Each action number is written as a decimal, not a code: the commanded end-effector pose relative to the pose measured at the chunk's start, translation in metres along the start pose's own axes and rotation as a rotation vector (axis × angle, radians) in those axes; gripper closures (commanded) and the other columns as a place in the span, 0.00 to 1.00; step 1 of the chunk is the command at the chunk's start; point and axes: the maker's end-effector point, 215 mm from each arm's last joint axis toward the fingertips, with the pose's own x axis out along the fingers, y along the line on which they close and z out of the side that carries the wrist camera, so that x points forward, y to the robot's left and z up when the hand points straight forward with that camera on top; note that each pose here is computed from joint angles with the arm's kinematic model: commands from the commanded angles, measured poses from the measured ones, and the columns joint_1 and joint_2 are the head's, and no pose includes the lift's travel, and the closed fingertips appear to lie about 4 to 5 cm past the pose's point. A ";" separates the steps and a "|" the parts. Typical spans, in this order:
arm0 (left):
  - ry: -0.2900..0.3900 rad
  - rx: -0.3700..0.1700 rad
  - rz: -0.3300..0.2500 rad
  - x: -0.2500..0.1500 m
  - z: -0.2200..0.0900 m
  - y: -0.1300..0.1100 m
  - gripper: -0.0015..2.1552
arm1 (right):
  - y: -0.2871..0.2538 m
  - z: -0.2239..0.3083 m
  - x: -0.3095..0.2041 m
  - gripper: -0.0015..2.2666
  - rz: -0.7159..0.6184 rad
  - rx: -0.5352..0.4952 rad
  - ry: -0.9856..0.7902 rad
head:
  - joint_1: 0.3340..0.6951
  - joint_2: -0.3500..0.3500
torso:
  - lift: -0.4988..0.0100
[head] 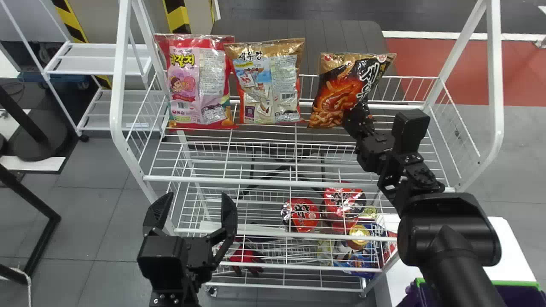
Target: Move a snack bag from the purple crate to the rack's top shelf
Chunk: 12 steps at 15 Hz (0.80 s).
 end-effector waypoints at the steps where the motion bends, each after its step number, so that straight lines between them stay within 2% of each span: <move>1: -0.002 0.000 0.001 0.001 0.001 0.001 0.04 | 0.005 0.000 0.001 0.76 0.007 0.003 0.001 | 1.00 0.50 | 0.98; 2: -0.002 0.000 0.001 0.001 0.001 0.001 0.04 | 0.005 0.001 0.002 0.76 0.007 0.000 -0.002 | 1.00 0.51 | 0.98; 3: -0.002 0.000 0.000 0.001 0.001 0.000 0.04 | 0.005 0.001 0.002 0.67 0.007 0.001 0.000 | 1.00 0.51 | 0.98; 4: -0.002 0.000 0.000 0.001 0.001 0.000 0.04 | 0.007 0.000 0.002 0.48 0.010 -0.001 0.000 | 1.00 0.51 | 0.98; 5: -0.003 0.000 0.000 0.001 0.001 0.001 0.04 | 0.006 0.000 0.002 0.22 0.009 -0.002 0.001 | 1.00 0.51 | 0.98; 6: -0.003 -0.002 -0.001 0.001 0.001 -0.001 0.04 | 0.006 0.001 0.002 0.06 0.009 -0.002 0.002 | 1.00 0.51 | 0.98; 12: -0.003 -0.001 -0.004 0.001 0.001 -0.002 0.04 | 0.005 0.001 0.002 0.06 0.005 -0.010 0.001 | 1.00 0.51 | 0.98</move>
